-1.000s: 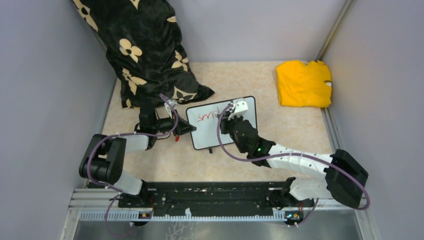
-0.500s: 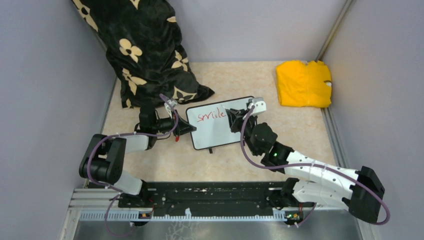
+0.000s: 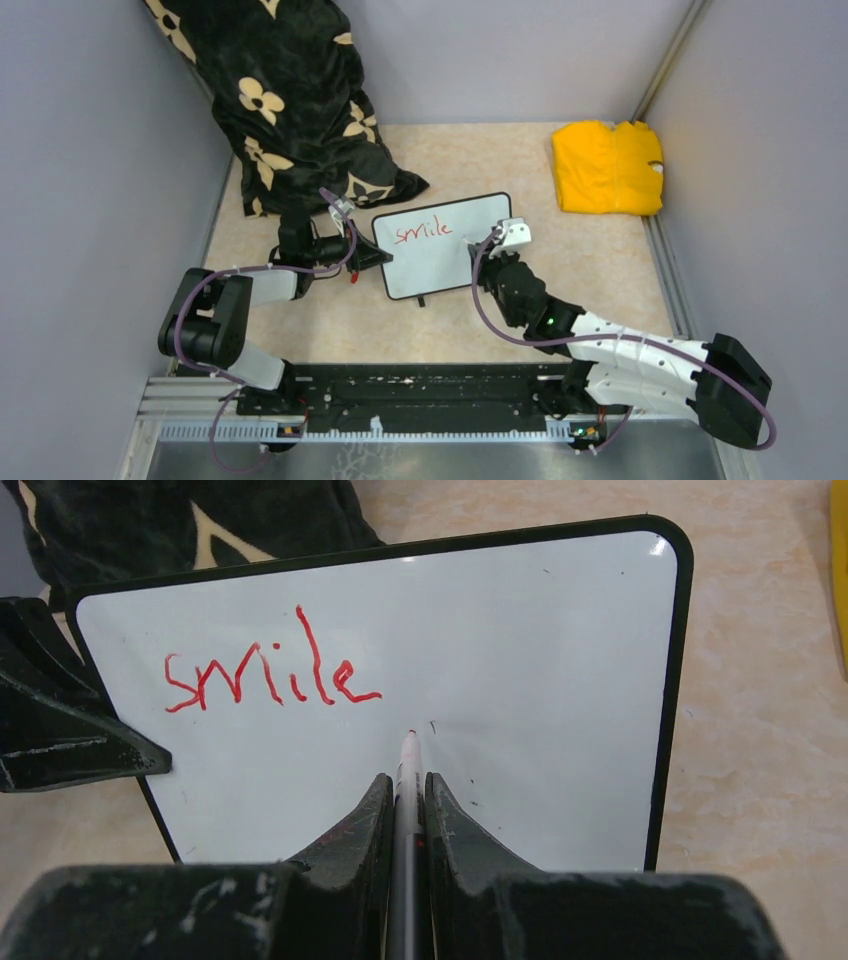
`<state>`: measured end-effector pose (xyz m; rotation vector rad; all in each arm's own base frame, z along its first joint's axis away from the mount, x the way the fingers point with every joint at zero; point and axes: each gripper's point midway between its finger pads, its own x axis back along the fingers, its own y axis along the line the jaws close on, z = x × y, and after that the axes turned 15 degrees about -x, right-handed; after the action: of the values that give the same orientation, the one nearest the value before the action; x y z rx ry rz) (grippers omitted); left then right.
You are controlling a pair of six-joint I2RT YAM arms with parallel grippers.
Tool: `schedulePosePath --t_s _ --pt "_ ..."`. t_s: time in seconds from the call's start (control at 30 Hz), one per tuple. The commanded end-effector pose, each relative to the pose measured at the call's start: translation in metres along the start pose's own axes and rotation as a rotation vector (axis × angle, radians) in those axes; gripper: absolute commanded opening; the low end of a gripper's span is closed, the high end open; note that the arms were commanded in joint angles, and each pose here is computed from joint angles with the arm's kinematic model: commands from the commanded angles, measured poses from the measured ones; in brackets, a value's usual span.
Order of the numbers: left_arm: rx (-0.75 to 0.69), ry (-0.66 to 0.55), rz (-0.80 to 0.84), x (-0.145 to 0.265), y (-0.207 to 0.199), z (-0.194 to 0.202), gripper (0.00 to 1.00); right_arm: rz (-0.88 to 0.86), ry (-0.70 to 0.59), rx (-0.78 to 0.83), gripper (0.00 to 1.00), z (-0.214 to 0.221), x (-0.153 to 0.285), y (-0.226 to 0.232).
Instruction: Write a sentence on the whiteboard
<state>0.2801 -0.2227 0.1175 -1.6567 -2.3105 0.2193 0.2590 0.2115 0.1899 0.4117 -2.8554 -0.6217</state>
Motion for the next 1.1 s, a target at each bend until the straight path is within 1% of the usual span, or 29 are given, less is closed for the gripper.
schedulePosePath --t_s 0.0,0.77,1.07 --pt "-0.012 0.039 -0.027 -0.003 0.007 0.013 0.0 -0.013 -0.084 -0.077 0.0 -0.025 -0.002 0.01" --pt "-0.011 0.043 -0.027 -0.003 0.008 0.014 0.0 -0.036 -0.132 -0.094 0.0 -0.042 -0.02 0.027" --pt "-0.01 0.043 -0.028 -0.004 0.008 0.014 0.0 -0.027 -0.124 -0.084 0.0 -0.039 -0.024 0.026"
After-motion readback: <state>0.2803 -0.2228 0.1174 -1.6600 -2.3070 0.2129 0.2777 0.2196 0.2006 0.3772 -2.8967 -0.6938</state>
